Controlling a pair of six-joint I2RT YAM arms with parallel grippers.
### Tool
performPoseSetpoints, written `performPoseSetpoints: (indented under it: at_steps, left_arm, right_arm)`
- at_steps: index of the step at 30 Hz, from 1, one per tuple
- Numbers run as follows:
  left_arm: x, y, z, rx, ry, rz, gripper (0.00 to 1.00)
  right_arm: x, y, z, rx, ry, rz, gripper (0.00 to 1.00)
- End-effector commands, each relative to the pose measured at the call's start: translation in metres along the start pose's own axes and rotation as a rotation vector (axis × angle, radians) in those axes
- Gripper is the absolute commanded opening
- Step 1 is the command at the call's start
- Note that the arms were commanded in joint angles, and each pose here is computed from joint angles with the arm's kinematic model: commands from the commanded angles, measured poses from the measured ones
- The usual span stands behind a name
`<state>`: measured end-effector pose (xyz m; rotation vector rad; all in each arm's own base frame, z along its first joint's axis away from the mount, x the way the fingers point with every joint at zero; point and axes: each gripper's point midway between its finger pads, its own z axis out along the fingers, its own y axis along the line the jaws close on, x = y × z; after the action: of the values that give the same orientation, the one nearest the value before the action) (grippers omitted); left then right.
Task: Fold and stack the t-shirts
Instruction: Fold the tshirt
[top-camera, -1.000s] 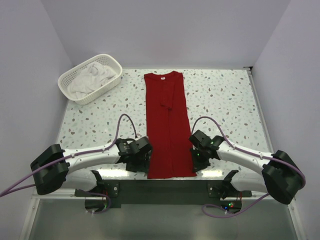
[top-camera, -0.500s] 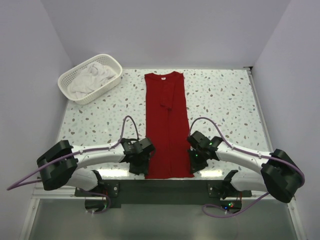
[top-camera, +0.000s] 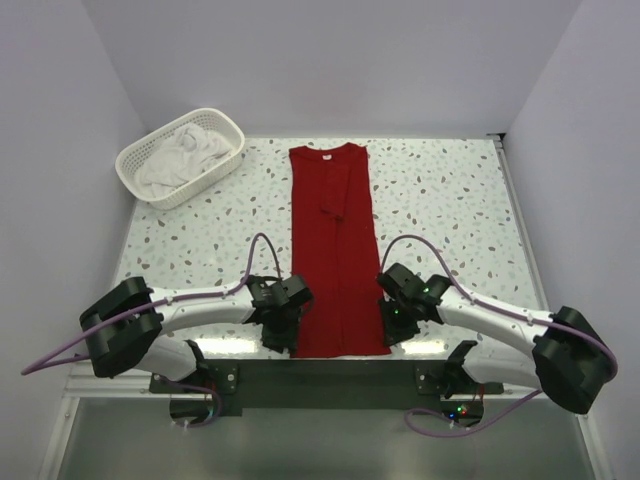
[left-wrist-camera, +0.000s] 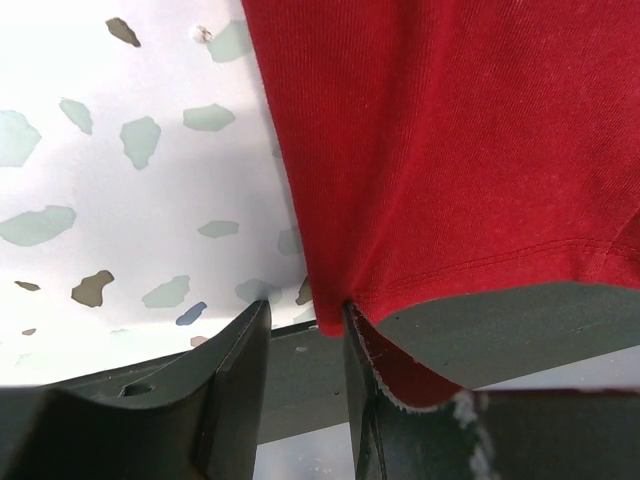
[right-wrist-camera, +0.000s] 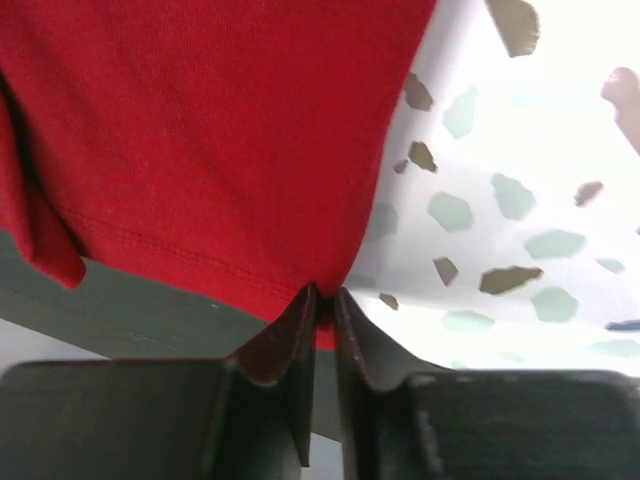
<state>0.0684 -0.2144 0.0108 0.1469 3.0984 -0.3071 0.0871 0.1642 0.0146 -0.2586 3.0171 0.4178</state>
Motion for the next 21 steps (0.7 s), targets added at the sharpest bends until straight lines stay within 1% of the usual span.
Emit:
performPoseSetpoints:
  at_steps: [1, 3, 5, 8, 9, 11, 14, 18, 21]
  left_arm:
    - [-0.001, -0.001, 0.006, 0.005, -0.016, 0.011, 0.4]
    - [-0.001, -0.001, 0.008, 0.005, -0.01, 0.014, 0.4]
    - [-0.001, -0.002, 0.008, 0.008, -0.008, 0.017, 0.4]
    - [-0.003, -0.005, 0.007, 0.015, -0.015, 0.021, 0.4]
    - [-0.004, -0.006, 0.006, 0.018, -0.019, 0.023, 0.4]
    - [-0.006, -0.007, 0.005, 0.019, -0.025, 0.023, 0.41]
    - [-0.008, -0.011, 0.003, 0.03, -0.033, 0.024, 0.41]
    - [-0.011, -0.013, 0.0, 0.035, -0.048, 0.024, 0.41]
    - [-0.014, -0.014, -0.003, 0.032, -0.057, 0.02, 0.41]
  right_arm:
    - [-0.002, -0.006, -0.013, 0.038, -0.039, 0.015, 0.17]
    - [-0.003, -0.004, -0.015, 0.035, -0.042, 0.013, 0.22]
    - [-0.002, -0.002, -0.012, 0.026, -0.03, 0.018, 0.24]
    - [0.0, 0.0, -0.008, 0.016, -0.016, 0.014, 0.3]
    - [0.001, 0.0, -0.007, 0.017, -0.015, 0.013, 0.34]
    - [0.0, 0.0, -0.006, 0.021, -0.016, 0.013, 0.38]
    - [0.002, 0.0, -0.002, 0.026, -0.007, 0.015, 0.4]
    - [0.008, -0.007, 0.007, 0.049, 0.017, 0.022, 0.4]
    - [0.013, -0.011, 0.012, 0.064, 0.035, 0.016, 0.35]
